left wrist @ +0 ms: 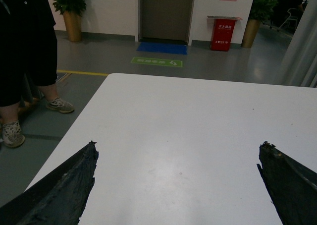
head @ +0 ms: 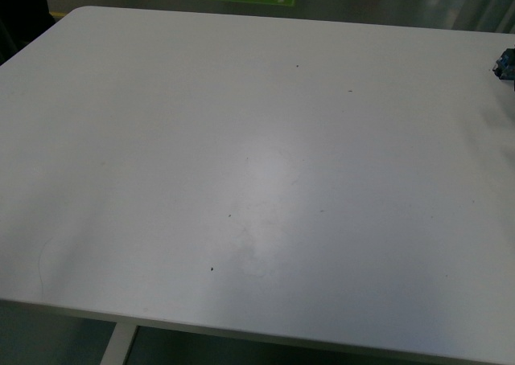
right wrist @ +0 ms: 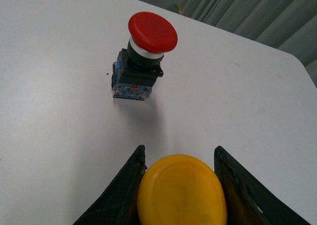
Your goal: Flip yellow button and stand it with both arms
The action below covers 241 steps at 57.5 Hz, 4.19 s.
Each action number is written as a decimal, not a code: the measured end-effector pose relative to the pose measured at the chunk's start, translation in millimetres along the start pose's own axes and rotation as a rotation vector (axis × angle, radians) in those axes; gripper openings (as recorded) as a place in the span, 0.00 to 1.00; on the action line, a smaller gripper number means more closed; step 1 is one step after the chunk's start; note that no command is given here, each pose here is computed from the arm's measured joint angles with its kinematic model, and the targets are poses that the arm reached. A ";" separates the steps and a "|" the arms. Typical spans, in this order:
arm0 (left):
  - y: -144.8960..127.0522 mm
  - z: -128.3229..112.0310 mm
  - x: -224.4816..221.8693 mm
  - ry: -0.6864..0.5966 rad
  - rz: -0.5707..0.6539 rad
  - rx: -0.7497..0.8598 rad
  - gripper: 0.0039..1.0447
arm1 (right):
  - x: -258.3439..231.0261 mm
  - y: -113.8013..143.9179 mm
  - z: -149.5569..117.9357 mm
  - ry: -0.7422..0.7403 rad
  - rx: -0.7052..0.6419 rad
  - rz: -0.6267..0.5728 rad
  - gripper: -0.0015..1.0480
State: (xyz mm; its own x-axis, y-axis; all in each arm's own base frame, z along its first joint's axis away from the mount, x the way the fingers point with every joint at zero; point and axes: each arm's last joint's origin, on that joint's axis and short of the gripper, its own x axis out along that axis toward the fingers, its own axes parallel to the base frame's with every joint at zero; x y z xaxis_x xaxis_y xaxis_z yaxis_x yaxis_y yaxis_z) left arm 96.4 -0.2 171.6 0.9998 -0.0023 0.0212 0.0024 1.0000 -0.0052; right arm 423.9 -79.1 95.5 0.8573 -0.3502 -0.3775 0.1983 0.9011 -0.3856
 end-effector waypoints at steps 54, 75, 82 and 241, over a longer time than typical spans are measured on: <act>0.0 0.0 0.0 0.000 0.000 0.000 0.94 | 8.4 -3.7 -9.1 0.034 0.021 0.013 0.33; 0.0 0.0 0.0 0.000 0.000 0.000 0.94 | 10.2 -4.0 -6.2 0.044 0.021 0.028 0.82; 0.0 0.0 0.0 0.000 0.000 0.000 0.94 | 10.0 -3.3 -6.3 0.047 0.032 0.038 0.93; 0.0 0.1 -0.1 -0.002 0.000 0.000 0.94 | -312.6 -16.5 -61.9 -0.461 0.345 0.292 0.03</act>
State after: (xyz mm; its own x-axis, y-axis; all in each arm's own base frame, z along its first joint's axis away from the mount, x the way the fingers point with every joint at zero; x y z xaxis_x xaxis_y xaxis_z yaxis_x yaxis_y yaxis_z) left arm 96.3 -0.2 171.8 0.9997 -0.0023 0.0231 0.0024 1.0000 -0.0052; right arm 123.2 -0.3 167.7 1.0000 -0.0019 0.0040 0.0019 1.0000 0.0006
